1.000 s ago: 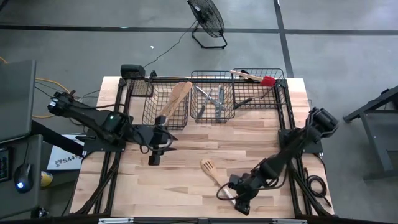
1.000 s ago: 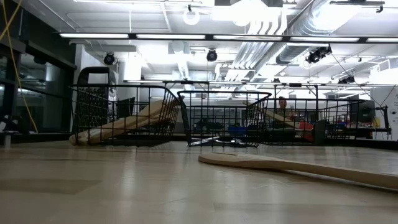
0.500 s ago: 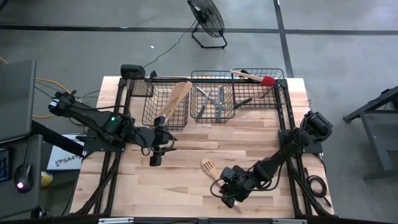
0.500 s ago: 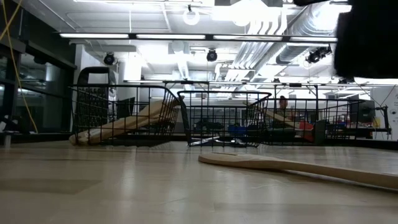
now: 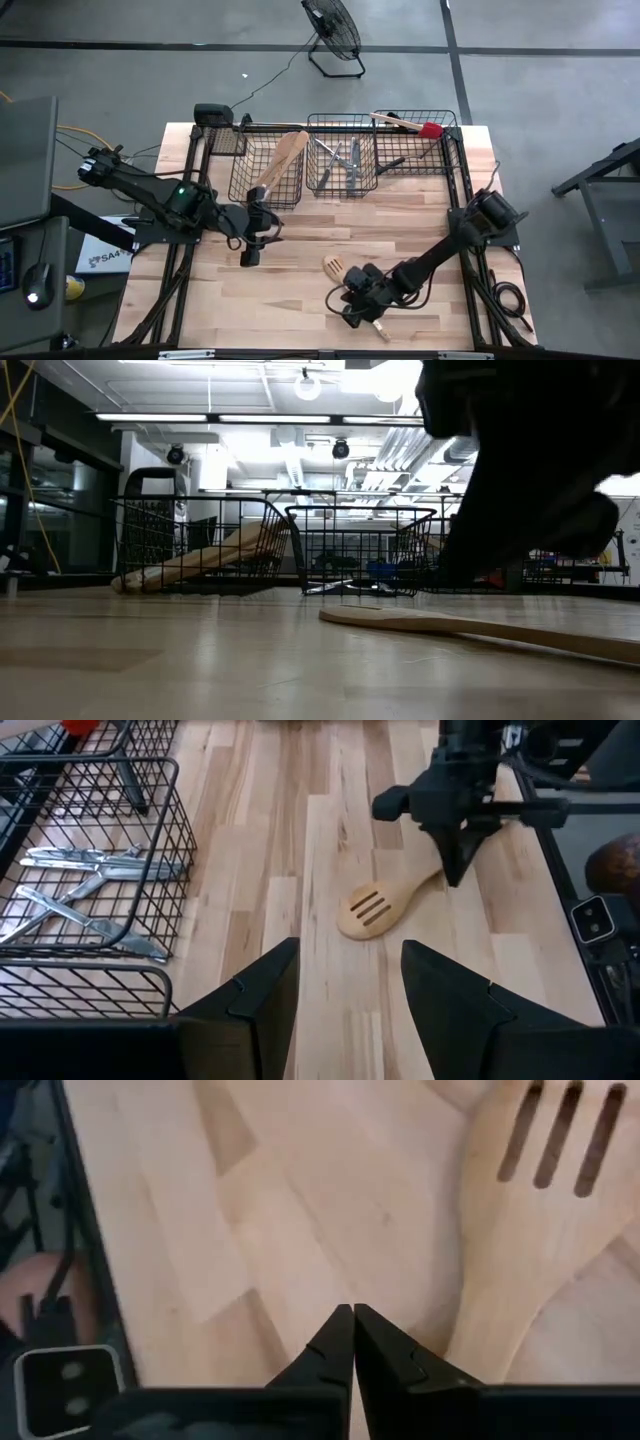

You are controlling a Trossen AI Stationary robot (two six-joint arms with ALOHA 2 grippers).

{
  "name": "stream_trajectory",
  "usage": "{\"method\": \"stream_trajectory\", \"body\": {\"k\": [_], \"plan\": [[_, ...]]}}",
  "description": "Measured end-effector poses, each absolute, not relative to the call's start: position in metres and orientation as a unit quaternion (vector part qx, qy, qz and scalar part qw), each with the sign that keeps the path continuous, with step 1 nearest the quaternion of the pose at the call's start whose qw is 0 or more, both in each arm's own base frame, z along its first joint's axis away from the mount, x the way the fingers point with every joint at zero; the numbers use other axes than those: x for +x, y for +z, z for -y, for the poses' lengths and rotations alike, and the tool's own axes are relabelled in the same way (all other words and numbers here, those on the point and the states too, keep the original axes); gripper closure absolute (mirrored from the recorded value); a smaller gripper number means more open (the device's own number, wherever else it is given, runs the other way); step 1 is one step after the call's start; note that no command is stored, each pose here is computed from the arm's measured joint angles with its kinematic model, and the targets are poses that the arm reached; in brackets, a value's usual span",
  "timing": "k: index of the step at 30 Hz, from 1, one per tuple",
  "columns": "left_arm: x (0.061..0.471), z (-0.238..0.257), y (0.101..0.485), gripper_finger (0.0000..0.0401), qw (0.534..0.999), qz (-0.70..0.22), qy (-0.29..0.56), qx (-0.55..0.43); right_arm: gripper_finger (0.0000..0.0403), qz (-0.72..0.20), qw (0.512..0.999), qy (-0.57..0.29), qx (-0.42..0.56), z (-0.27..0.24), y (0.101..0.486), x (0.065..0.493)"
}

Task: Pick & Place Kitchen Items
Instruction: Put the wooden serving spoon into the left wire basket

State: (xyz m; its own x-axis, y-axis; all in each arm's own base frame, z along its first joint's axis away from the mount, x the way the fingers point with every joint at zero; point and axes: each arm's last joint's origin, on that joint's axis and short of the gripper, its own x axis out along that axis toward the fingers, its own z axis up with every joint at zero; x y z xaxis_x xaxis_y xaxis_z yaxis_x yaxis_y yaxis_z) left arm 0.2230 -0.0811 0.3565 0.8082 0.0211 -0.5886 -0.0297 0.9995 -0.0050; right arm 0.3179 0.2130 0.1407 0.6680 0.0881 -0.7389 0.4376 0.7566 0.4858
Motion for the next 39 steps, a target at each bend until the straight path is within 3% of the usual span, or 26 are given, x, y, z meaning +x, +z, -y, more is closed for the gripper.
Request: {"method": "stream_trajectory", "body": {"k": [10, 24, 29, 39], "plan": [[0.222, 0.081, 0.356, 0.0228, 0.949, -0.314, 0.016, -0.008, 0.0401, -0.410, 0.863, -0.130, 0.265, -0.208, 0.130, 0.314], [0.222, 0.081, 0.356, 0.0228, 0.949, -0.314, 0.017, -0.008, 0.0400, -0.445, 0.876, -0.061, 0.174, -0.210, 0.126, 0.313], [0.222, 0.081, 0.356, 0.0228, 0.949, -0.315, 0.017, -0.008, 0.0400, -0.466, 0.878, -0.036, 0.102, -0.209, 0.124, 0.310], [0.222, 0.080, 0.355, 0.0228, 0.948, -0.319, 0.017, -0.006, 0.0400, -0.547, 0.837, -0.018, -0.005, -0.197, 0.118, 0.297]]}}
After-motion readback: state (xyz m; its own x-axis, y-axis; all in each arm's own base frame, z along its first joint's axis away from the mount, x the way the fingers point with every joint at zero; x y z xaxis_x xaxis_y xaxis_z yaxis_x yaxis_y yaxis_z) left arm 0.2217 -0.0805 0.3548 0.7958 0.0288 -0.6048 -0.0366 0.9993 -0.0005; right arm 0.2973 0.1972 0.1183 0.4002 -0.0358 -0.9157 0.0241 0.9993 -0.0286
